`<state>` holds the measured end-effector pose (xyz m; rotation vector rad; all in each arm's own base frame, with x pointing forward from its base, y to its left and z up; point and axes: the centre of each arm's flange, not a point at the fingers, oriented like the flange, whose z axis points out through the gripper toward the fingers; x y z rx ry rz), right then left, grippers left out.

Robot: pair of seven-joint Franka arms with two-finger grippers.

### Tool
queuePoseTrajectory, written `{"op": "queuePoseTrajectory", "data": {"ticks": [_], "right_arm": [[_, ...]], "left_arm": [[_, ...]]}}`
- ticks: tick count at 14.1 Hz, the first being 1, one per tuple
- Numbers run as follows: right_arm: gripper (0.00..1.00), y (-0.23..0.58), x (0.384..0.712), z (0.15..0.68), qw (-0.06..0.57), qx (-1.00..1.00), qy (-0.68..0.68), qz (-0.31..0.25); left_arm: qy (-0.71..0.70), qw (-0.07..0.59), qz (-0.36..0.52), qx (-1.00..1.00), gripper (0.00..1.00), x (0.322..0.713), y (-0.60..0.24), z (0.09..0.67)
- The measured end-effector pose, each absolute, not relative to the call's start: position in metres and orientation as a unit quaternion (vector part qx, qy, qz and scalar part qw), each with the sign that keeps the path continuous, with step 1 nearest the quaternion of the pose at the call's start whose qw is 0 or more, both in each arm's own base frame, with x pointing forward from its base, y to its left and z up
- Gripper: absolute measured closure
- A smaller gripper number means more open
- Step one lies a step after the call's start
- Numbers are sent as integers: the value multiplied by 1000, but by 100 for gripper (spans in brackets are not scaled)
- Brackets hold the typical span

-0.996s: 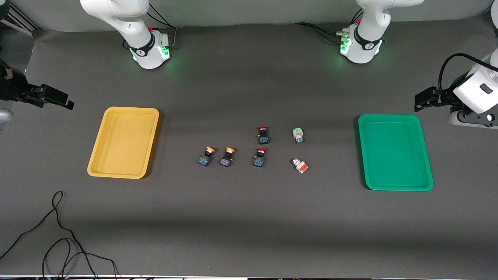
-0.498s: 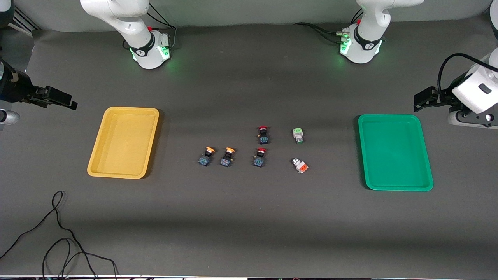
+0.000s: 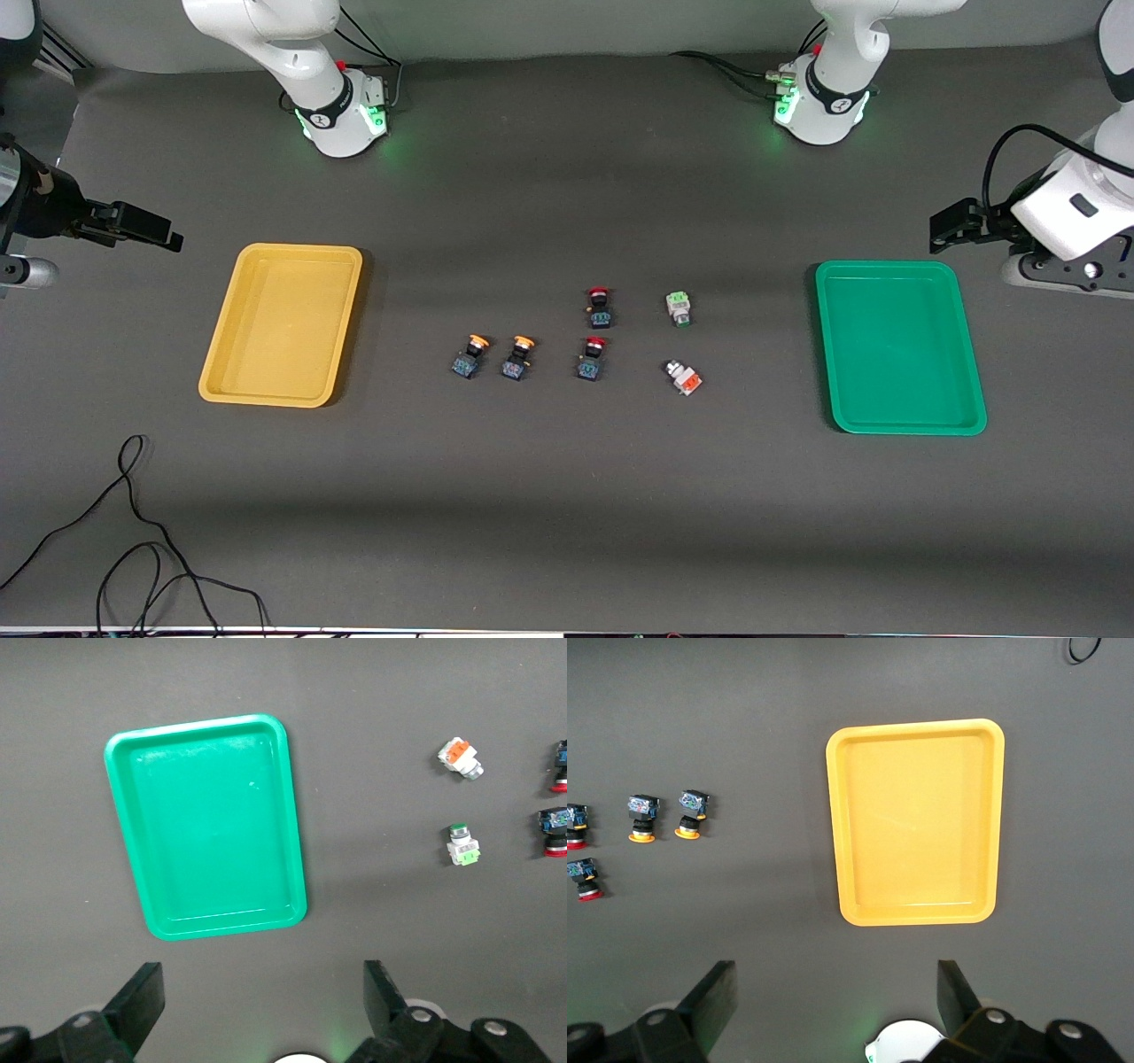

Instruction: Place green and yellow buttons in trays

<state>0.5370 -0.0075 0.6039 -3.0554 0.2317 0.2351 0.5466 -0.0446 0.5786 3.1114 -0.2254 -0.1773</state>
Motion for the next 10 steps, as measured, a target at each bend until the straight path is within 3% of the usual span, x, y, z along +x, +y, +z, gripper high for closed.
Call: {"op": "queuePoseTrajectory", "data": {"ticks": [4,10], "right_arm": [[0,-8,537,603,34,-994,75,77],[0,-8,537,603,34,-994,75,77]], "left_arm": [[-56,7,-67,996,0,537,-95,570],[-5,-1,-39,999,0,492,-244,550]]}}
